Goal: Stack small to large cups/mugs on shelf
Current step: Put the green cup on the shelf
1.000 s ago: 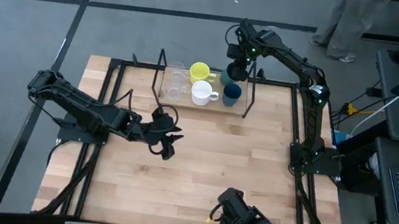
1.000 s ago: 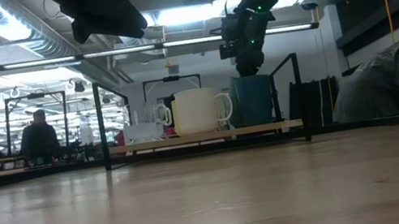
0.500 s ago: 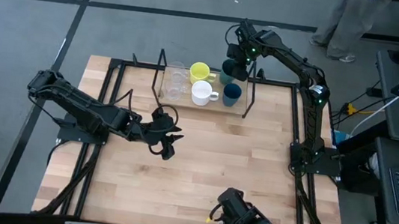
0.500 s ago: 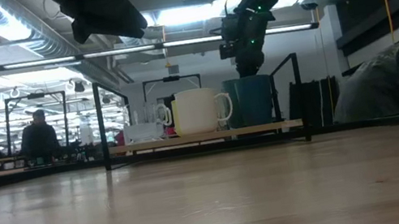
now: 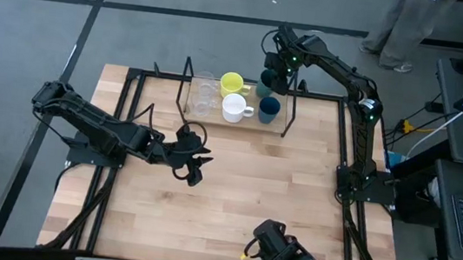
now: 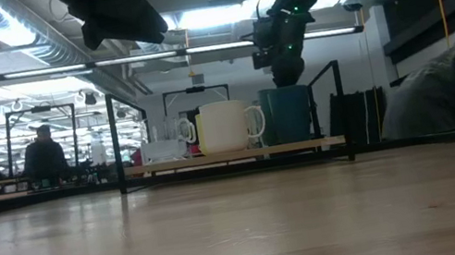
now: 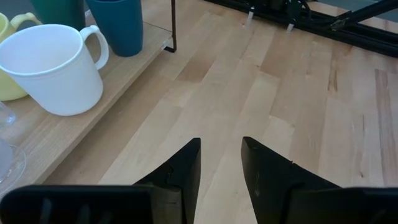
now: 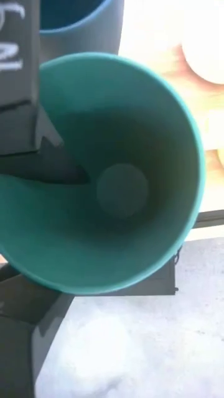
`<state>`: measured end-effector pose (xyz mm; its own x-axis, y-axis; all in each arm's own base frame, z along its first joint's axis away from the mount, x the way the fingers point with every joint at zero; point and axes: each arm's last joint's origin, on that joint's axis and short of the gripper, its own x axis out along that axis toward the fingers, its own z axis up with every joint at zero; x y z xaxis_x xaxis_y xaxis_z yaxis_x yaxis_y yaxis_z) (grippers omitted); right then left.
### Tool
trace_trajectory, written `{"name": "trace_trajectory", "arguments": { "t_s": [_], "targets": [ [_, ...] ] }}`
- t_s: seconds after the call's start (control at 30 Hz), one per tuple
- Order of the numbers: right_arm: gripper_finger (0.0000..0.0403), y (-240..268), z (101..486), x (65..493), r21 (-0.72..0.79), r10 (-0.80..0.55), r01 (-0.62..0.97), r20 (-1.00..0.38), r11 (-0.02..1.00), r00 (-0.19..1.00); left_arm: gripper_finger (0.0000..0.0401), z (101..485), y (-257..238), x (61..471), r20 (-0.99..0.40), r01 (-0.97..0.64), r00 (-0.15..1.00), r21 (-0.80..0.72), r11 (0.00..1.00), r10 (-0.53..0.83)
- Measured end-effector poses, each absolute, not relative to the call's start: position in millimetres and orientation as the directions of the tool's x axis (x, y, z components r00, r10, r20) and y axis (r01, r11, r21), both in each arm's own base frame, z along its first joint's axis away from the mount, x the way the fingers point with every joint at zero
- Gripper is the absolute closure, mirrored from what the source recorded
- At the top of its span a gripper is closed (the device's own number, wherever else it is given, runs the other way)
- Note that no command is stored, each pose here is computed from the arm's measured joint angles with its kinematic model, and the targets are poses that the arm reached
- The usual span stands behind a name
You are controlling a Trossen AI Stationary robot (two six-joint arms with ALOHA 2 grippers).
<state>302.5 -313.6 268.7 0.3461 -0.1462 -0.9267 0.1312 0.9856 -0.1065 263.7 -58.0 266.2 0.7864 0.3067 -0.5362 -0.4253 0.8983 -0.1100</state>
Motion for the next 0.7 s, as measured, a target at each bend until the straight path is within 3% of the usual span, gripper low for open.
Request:
{"name": "trace_trajectory", "arguments": {
  "t_s": [0.7],
  "targets": [
    [0.0195,-308,295,309,-0.141,-0.176,0.118,-0.908,0.983,0.381,0.0291,266,-58,264,-0.536,-0.414,0.786,-0.089,0.906,0.307]
  ]
}}
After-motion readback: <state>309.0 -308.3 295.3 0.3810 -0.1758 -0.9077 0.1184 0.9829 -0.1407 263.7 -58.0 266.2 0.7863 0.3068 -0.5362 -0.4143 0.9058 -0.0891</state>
